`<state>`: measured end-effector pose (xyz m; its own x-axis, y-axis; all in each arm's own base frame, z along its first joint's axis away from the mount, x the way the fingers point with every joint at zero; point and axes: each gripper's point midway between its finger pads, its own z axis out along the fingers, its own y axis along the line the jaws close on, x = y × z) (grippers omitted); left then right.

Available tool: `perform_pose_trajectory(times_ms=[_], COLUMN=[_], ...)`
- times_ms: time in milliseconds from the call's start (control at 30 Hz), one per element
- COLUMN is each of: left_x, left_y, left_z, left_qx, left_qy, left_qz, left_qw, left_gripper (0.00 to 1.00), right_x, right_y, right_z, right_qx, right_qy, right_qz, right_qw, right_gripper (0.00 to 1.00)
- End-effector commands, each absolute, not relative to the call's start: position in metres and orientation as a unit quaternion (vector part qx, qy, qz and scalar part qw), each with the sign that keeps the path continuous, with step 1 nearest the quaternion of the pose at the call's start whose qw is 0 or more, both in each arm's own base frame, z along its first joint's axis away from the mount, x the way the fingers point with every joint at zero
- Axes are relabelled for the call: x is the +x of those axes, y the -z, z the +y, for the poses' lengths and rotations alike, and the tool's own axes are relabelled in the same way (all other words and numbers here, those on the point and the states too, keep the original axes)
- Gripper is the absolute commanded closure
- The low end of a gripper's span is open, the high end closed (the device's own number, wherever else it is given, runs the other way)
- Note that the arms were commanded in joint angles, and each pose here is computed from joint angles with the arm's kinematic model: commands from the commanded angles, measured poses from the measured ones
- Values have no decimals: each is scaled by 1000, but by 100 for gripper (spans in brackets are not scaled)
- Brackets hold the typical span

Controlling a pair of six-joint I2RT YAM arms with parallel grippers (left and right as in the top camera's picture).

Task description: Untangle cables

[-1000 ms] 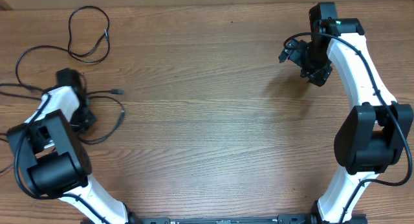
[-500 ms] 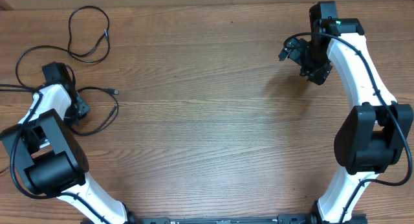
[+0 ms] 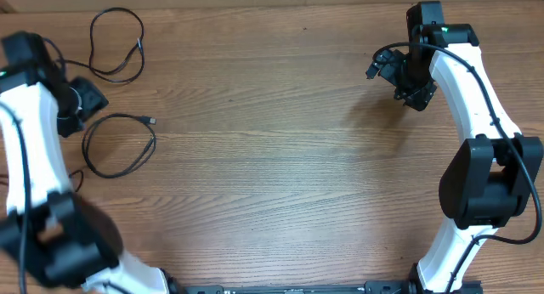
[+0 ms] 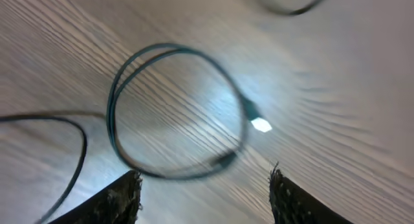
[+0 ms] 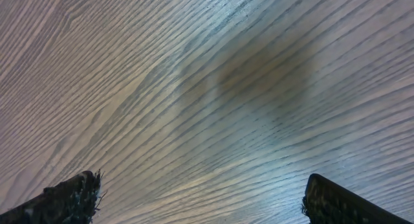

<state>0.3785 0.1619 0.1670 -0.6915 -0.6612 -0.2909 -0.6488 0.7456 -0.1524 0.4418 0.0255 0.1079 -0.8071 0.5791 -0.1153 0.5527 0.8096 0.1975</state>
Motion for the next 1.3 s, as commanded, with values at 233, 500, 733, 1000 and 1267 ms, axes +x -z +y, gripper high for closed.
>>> perform_pose_trajectory(times_ms=[233,500,733,1000,1267], left_x=[266,154,82,62,44], left_y=[-356,-399,-389,-376,-376], left_z=[64,12,-3,-4,-4], left_qx=[-251,-214,-224,-232,-205], left_qy=[52,82,92,82,84], left_qz=[893,856,839,845,836], left_qw=[371,463,487,476,502], left_gripper=[22,1,0,0,0], right_x=[444,444,444,444,444], right_y=[-114,-114,-114,-114,-114], right_z=[26,26,26,26,26], right_qx=[297,297,297,297,297], right_qy=[-77,-77,-77,-77,-77], right_qz=[947,947,947,947,947], right_qw=[99,99,99,99,99], right_gripper=[0,0,0,0,0])
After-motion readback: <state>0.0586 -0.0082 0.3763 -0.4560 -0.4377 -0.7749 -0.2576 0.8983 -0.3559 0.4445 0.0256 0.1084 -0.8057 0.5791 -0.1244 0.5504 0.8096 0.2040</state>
